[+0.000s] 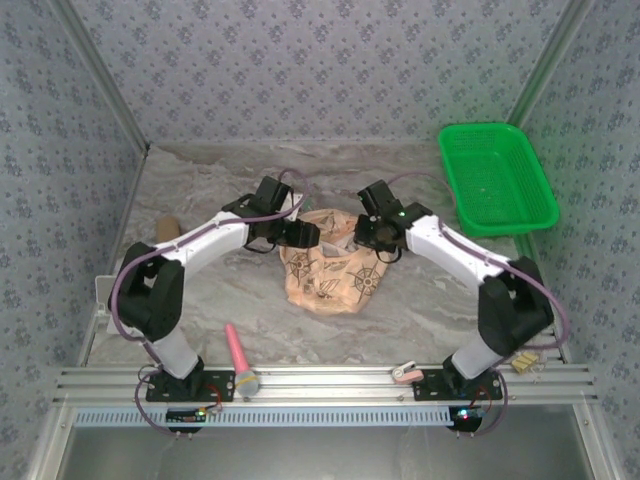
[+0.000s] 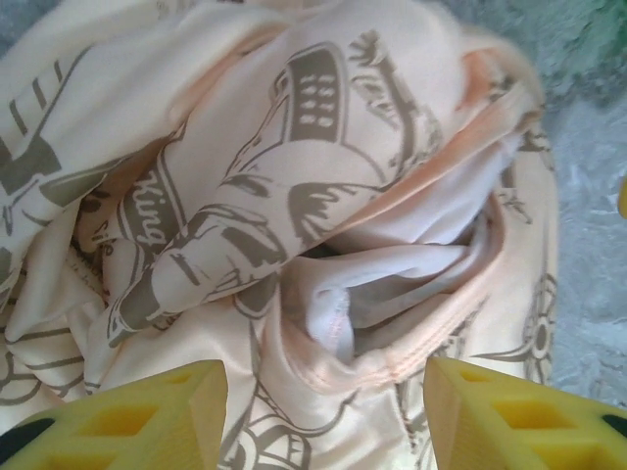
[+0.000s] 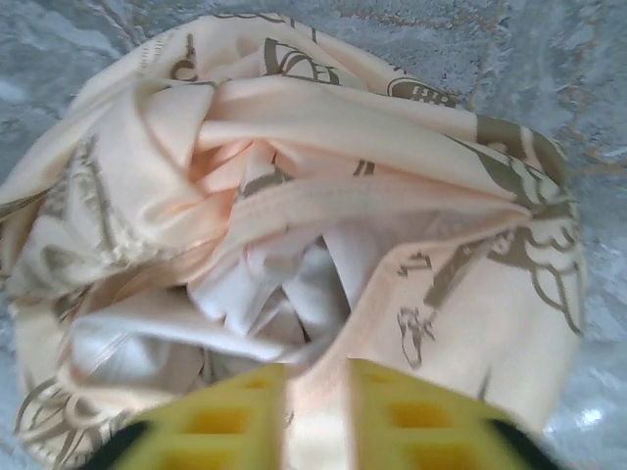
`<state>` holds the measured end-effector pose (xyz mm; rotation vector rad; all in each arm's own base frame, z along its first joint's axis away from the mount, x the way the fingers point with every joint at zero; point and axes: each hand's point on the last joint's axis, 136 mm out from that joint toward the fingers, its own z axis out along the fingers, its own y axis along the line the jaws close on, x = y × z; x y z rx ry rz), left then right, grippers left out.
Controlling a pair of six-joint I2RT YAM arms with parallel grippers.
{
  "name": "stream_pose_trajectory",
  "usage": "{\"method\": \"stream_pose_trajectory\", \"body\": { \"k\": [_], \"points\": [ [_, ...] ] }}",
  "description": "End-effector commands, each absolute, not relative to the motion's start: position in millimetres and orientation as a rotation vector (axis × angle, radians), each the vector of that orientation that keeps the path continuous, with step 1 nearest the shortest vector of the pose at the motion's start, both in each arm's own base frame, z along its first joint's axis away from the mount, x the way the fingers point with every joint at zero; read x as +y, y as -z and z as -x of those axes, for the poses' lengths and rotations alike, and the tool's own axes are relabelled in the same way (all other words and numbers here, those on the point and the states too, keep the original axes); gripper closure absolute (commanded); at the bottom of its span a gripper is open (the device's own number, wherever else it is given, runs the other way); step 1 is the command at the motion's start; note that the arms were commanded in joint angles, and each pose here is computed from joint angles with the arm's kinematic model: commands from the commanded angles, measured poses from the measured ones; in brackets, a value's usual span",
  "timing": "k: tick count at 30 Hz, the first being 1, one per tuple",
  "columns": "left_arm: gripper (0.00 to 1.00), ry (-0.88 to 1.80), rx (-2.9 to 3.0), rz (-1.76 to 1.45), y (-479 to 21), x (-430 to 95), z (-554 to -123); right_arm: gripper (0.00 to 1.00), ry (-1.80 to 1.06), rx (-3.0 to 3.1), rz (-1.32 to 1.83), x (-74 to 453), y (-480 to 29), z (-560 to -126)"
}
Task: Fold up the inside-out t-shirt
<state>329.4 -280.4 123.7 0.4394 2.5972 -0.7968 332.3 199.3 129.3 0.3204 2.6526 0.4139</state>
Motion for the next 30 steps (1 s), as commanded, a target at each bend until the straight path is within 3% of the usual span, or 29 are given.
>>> {"method": "stream_pose_trajectory", "body": {
  "k": [1,8,22,27,30],
  "points": [
    [0.45,0.849,2.577,-0.426,-137,-283,-326,0.5,-0.273,2.706,-0.441,173,-104,-321],
    [0.45,0.842,2.588,-0.418,-136,-281,-325,0.51,-0.334,2.659,-0.61,189,-80,-353],
    [0.45,0.827,2.617,-0.386,-125,-270,-313,0.49,-0.062,2.605,-0.626,182,-66,-380],
    [0.45,0.834,2.623,-0.391,-125,-270,-311,0.57,-0.065,2.672,-0.63,190,-45,-369],
    [0.45,0.835,2.627,-0.394,-122,-270,-310,0.72,-0.036,2.664,-0.607,189,-47,-363]
  ]
}}
